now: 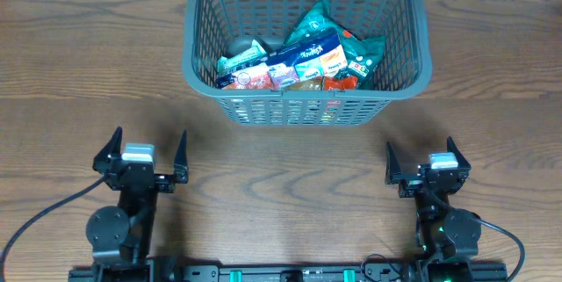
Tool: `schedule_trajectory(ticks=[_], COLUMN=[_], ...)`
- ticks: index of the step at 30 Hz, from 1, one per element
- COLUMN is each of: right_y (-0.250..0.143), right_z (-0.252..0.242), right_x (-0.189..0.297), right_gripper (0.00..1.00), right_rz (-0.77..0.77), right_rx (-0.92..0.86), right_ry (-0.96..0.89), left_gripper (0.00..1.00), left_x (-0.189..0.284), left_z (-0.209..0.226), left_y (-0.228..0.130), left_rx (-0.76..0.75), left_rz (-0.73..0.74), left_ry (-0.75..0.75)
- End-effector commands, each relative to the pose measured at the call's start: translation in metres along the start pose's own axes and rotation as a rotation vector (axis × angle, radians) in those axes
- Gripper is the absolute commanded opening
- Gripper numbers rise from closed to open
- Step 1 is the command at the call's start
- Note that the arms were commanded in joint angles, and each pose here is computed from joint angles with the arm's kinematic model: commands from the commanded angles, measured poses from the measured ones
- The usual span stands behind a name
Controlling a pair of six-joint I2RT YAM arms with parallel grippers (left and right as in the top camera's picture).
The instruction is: Pack container
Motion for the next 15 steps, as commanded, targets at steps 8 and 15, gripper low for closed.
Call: schedule_trajectory(ticks=[8, 15], right_y=[0.0, 0.0], right_z=[0.001, 0.001], right_x=[0.0, 0.0], right_gripper=[0.99, 0.99], right_rz=[-0.002, -0.002], right_rx=[-0.018, -0.018], right_ry=[-0.002, -0.002], left_gripper=[0.99, 0.99], left_x=[0.004, 0.003], left_z=[0.002, -0.004], left_y=[-0.026, -0.049], left_rx=[0.007, 0.01], left_rz=[-0.057, 0.026], left_ry=[0.007, -0.005])
Point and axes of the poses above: each gripper's point midway between its finger pads, its own x axis back along the fingers, its own z axis along the line the jaws close on, y = z × x, the point moved 1 cm from there along x, back along the fingers, and after that the axes turned 9 degrees about x, right-handed, at the moved point
